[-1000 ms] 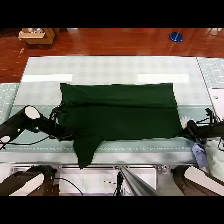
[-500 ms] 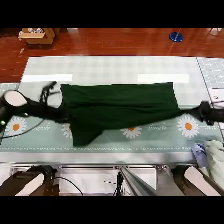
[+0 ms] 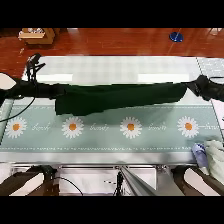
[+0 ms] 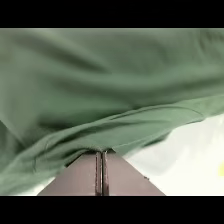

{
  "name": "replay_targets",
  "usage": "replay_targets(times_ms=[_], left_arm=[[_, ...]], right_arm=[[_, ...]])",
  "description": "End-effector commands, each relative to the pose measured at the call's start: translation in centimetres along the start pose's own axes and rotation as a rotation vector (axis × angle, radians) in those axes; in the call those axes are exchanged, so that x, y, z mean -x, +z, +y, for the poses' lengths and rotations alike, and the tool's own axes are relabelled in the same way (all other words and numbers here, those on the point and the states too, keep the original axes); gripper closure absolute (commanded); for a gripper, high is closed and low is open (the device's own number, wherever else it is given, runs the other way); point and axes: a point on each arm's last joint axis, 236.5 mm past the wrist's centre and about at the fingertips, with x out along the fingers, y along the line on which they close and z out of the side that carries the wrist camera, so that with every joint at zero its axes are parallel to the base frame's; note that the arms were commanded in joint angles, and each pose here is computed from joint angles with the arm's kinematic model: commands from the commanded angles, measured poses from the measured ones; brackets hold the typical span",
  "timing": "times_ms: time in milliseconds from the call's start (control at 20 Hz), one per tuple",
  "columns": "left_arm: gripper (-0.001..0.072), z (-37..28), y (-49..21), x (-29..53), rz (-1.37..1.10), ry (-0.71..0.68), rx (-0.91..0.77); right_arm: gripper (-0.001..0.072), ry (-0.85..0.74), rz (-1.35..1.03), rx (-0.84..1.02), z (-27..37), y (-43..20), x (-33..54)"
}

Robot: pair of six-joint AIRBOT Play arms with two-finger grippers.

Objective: Fold the shirts.

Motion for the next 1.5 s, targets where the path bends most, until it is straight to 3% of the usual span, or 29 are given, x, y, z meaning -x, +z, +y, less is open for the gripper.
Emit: replay_targets(times_ms=[0,300,550,600,700,800,900,1000,1050,1250,1450], left_arm=[[0.0687,1.9,3.3,-2.2,-0.053,0.005,0.01],[0.0686,3.3,6.4,-7.5,0.029,-0.036,0.025],[0.0684,5.2,4.1,-11.8,0.156,-0.046,0.07],[0.0638,5.5,3.6,-12.1,0.176,-0.048,0.077],[0.0283,6.2,3.8,-11.3,0.177,-0.046,0.09],[0.0281,7.7,5.1,-8.6,0.166,-0.037,0.099],[0.0281,9.5,6.4,-5.1,0.139,-0.016,0.107],[0.0281,10.5,7.2,-2.2,0.103,-0.009,0.13],[0.0281,10.7,7.2,-1.4,0.101,-0.009,0.135],[0.0281,9.7,6.3,-0.7,0.142,-0.031,0.125],[0.0282,8.6,6.1,-1.2,0.156,-0.04,0.103]], right_arm=[[0.0688,-0.016,-0.021,0.006,0.0,2.4,-3.3],[0.0688,-0.079,0.043,-0.003,-2.8,1.0,-9.6],[0.0686,-0.151,0.099,0.011,-5.5,-0.8,-11.3],[0.0671,-0.151,0.101,0.011,-5.5,-0.9,-11.3],[0.039,-0.135,0.089,0.022,-5.0,0.2,-10.6],[0.0355,-0.144,0.097,0.12,-4.7,2.1,-8.3],[0.0355,-0.27,0.115,0.16,-7.1,4.0,-4.7],[0.0198,-0.374,0.178,0.132,-10.0,3.8,-1.9],[0.0181,-0.377,0.224,0.104,-10.9,2.8,-1.4],[0.0171,-0.277,0.394,-0.029,-11.4,-1.4,-3.5],[0.0173,-0.124,0.412,-0.162,-9.2,-2.9,-8.2]])
